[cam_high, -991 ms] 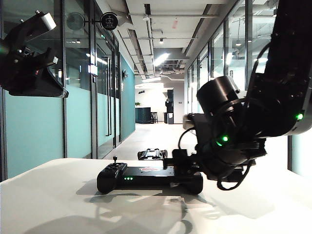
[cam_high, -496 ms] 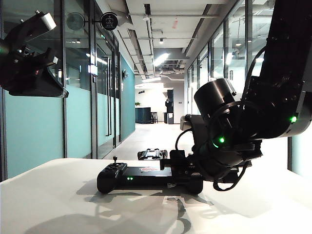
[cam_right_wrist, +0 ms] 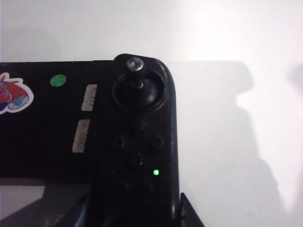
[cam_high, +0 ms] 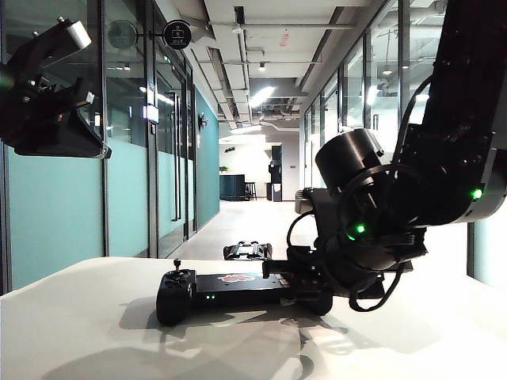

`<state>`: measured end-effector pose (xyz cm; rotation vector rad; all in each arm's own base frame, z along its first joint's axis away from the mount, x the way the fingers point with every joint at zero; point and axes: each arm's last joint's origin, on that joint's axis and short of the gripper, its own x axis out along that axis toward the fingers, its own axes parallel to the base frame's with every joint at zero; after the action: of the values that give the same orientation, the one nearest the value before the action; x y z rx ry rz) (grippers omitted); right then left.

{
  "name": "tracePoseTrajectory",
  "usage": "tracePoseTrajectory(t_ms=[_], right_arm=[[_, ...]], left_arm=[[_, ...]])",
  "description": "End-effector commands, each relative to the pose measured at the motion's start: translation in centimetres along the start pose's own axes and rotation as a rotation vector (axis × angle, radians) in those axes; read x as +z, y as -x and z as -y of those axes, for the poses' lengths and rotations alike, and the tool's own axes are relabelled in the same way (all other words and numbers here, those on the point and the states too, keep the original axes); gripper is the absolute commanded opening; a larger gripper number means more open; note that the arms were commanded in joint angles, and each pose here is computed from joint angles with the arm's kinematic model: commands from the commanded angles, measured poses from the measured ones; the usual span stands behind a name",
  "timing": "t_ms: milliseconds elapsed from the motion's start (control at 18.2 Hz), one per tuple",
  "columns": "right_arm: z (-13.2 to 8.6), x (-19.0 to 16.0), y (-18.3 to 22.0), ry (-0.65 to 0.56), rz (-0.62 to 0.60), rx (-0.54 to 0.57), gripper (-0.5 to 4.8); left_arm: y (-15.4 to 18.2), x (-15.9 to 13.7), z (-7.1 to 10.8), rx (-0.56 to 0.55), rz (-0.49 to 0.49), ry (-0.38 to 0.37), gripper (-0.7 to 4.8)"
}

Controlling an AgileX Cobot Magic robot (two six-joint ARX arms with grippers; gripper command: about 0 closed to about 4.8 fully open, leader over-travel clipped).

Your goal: Push the left joystick on the remote control sitting on the white table forward to make the robot dog walk in a straight line until it approaches the door.

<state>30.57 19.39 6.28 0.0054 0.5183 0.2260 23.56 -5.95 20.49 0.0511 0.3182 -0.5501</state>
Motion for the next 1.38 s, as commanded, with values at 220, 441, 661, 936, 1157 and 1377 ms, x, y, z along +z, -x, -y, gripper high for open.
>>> tracePoseTrajectory(t_ms=[220,441,661,936,1157,1377], right_arm=[[0.1,0.4,0.0,-0.034,0.043,-0.087,1.44],[0.1,0.4,0.0,-0.054,0.054,-0.121,1.44],[0.2,0.4,0.1,-0.054,0.061,-0.147,1.44],[0.2,0.4,0.1,-0.054,0.067,-0.171,1.44],[0.3,0.4,0.1,-0.076,0.074,-0.184,1.44],[0.3,0.4,0.1,-0.077,0.074,-0.184,1.44]], left_arm=[[0.0,0.3,0.0,-0.007,0.019,-0.011,-0.06],[-0.1,0.3,0.0,-0.008,0.018,-0.011,-0.06],[-2.0,-1.2,-0.3,-0.103,-0.012,0.004,-0.06],[-5.4,-1.4,-1.2,-0.212,-0.065,0.014,-0.06],[-8.6,-2.1,-2.1,-0.273,-0.102,-0.019,-0.06],[-11.0,-2.8,-2.8,-0.296,-0.128,-0.031,-0.06]])
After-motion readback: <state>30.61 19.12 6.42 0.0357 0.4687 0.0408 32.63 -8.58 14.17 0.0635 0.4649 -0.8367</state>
